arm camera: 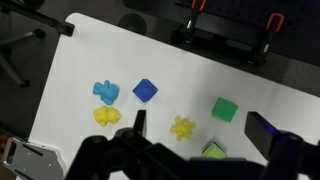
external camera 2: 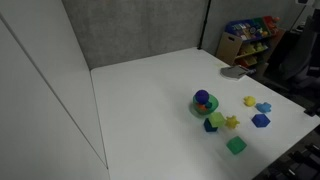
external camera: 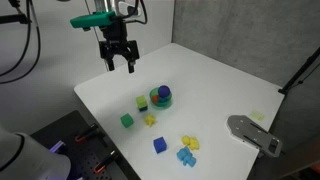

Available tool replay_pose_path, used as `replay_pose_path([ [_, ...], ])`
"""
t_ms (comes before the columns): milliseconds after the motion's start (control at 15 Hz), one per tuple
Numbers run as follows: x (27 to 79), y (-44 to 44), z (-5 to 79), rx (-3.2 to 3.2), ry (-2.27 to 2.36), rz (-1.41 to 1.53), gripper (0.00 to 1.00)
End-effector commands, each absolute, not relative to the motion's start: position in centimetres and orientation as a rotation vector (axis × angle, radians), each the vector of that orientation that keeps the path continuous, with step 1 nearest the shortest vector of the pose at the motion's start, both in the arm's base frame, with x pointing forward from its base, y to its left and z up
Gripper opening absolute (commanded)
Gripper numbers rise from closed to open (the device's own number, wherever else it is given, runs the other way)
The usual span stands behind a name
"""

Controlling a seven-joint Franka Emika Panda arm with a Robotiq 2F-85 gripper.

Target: Pick up the blue block on the worktop and put it in the green bowl

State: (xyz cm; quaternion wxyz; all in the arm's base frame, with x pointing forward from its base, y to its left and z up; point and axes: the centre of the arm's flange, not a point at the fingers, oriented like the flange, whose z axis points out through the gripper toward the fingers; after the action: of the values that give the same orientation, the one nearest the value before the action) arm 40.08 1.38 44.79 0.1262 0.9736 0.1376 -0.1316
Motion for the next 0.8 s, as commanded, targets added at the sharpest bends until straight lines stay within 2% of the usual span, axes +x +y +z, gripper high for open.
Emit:
replay_pose_path([
  [0,40.1,1.4,44.8,2.835,0.400,-0.381,1.00],
  [333,40.4,1.4,44.7,2.842,0.393,-0.370,1.00],
  [733,43.1,0.2,42.1,2.896,0.301,-0.225,1.00],
])
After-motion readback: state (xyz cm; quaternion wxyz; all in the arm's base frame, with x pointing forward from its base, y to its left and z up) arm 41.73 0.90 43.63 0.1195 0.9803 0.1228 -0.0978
